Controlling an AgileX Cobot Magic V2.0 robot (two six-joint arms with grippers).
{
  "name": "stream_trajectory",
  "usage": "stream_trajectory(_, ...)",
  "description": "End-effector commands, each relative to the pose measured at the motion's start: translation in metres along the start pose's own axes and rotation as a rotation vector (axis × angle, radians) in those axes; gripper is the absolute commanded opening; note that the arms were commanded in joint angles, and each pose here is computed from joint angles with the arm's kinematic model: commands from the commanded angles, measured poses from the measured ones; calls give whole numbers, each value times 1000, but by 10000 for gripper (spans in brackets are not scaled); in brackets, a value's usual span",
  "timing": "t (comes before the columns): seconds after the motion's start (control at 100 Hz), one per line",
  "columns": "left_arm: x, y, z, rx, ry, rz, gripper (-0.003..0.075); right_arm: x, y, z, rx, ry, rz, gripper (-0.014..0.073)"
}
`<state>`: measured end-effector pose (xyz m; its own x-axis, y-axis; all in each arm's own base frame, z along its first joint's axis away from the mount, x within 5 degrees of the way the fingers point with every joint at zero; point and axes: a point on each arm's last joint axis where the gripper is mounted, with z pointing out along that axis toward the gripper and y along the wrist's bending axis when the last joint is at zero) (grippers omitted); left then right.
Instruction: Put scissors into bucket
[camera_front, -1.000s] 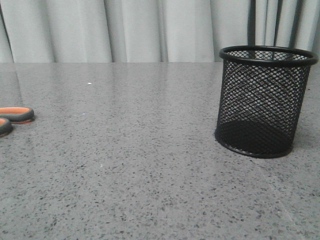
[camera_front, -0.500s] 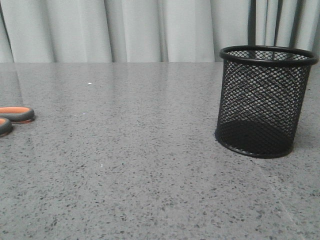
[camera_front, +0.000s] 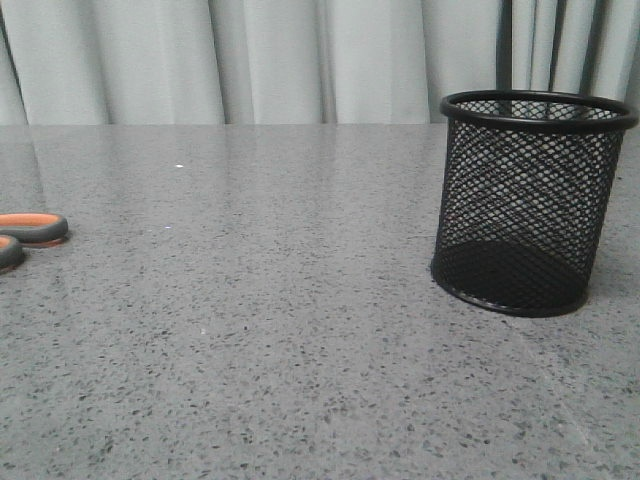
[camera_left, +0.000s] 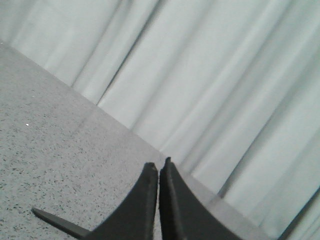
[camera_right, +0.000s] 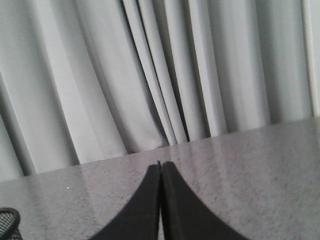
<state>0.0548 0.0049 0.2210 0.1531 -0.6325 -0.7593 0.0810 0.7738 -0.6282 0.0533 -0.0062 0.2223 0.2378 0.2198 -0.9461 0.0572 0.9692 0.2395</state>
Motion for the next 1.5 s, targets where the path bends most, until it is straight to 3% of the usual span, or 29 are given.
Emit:
stream_trajectory(0.0, -2, 7, -2, -24, -82, -97, -21, -2, -2, -1, 14, -53, 156, -47)
stream_trajectory(0.14, -16, -8, -3, 31, -91, -45, -20, -26, 4, -1, -5, -103, 164, -47)
stream_trajectory(0.26, -40, -41, -1, 119, -42, 307, -20, -51, 13, 7, -6, -18, 138, -47)
stream_trajectory(0.38, -69, -68, 12, 125, -17, 510, 3, -70, 21, 27, 3, 146, 63, -47)
stream_trajectory(0.48, -87, -85, 34, 108, 23, 617, 139, -87, 27, 52, 13, 295, -35, -47)
stream_trajectory(0.6, -98, -101, 62, 96, 128, 726, 416, -110, 36, 85, 12, 448, -111, -43)
stream_trajectory(0.67, -96, -105, 76, 101, 221, 765, 482, -121, 42, 102, 5, 506, -111, -43)
stream_trajectory(0.84, -75, -115, 94, 188, 488, 886, 419, -134, 59, 130, -55, 590, -120, 2)
stream_trajectory(1.0, -50, -121, 107, 240, 834, 1173, 345, -125, 69, 137, -107, 672, -131, 248)
stream_trajectory(1.08, -44, -126, 112, 257, 915, 1296, 314, -120, 71, 140, -116, 704, -136, 344)
stream_trajectory(1.31, -40, -138, 121, 324, 1085, 1517, 302, -116, 71, 145, -113, 718, -135, 352)
stream_trajectory(1.49, -38, -135, 131, 412, 1129, 1824, 393, -117, 72, 146, -118, 698, -135, 352)
